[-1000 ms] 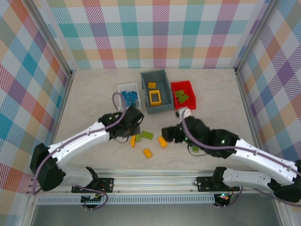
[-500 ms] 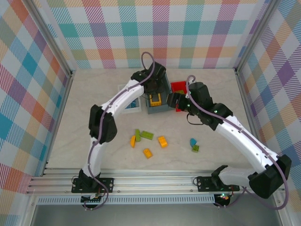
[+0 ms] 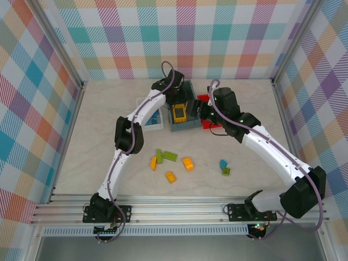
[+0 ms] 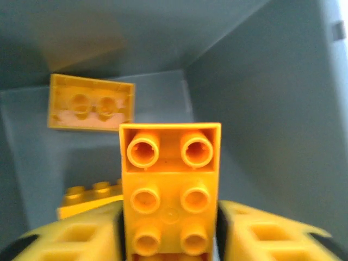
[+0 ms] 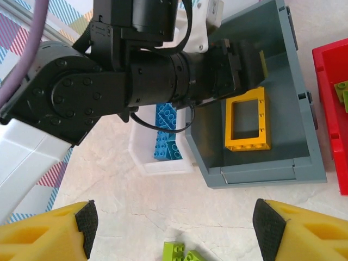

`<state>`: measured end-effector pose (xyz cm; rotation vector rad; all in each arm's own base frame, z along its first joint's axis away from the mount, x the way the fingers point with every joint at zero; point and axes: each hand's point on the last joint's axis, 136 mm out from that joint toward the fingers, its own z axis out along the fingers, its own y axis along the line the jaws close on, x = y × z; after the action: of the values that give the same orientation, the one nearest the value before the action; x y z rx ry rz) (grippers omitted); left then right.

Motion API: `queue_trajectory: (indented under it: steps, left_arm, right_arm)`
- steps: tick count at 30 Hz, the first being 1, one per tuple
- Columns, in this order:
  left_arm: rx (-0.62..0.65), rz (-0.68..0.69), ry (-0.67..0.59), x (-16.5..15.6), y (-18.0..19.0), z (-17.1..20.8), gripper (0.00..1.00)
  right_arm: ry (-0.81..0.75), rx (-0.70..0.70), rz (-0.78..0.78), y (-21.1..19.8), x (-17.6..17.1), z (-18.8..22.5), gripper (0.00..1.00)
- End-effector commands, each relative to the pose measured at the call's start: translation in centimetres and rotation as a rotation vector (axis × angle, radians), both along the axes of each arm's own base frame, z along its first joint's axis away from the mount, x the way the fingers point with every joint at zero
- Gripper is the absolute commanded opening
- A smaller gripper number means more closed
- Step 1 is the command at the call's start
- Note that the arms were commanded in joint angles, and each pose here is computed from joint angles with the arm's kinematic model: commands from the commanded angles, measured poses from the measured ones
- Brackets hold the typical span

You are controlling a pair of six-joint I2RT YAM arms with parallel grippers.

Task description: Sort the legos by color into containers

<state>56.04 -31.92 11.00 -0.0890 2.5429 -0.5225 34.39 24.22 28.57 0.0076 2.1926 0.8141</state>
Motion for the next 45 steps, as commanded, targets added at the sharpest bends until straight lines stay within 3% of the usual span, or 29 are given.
queue_trajectory:
  steps: [1,7,13,17,21,28,33,39,45]
  left_arm:
    - [-0.044,-0.034,-0.024,0.4,-1.1,1.1,0.53]
    - [-0.073,-0.033,-0.072,-0.3,-0.7,5.8,0.58]
    - [-0.097,-0.033,-0.169,-2.7,-0.1,13.6,0.56]
    - [-0.120,-0.045,-0.229,-6.2,0.2,18.8,0.56]
    - [-0.150,-0.097,-0.258,-12.3,-0.6,21.2,0.56]
    - [-0.134,-0.232,-0.223,-25.8,-2.5,17.0,0.57]
    - [-0.149,-0.265,-0.203,-34.2,-2.8,12.8,0.57]
    - [-0.156,-0.275,-0.201,-39.9,-2.4,9.8,0.58]
    - [-0.124,-0.284,-0.199,-41.5,-2.0,9.3,0.58]
  right_arm:
    - [-0.045,0.024,0.021,0.3,0.2,1.5,0.77]
    - [-0.031,-0.004,0.004,-0.9,-1.0,1.2,0.77]
    - [-0.018,-0.078,-0.067,-3.9,-2.7,1.3,0.73]
    - [0.086,-0.196,-0.173,-7.2,-4.3,-0.3,0.71]
    - [0.313,-0.322,-0.315,-11.2,-7.7,-4.6,0.71]
    - [0.659,-0.379,-0.314,-13.2,-15.2,-13.9,0.69]
    - [0.792,-0.388,-0.251,-13.1,-18.2,-19.6,0.72]
    - [0.835,-0.442,-0.247,-13.1,-17.9,-23.3,0.71]
    - [0.854,-0.549,-0.309,-14.9,-17.3,-25.7,0.63]
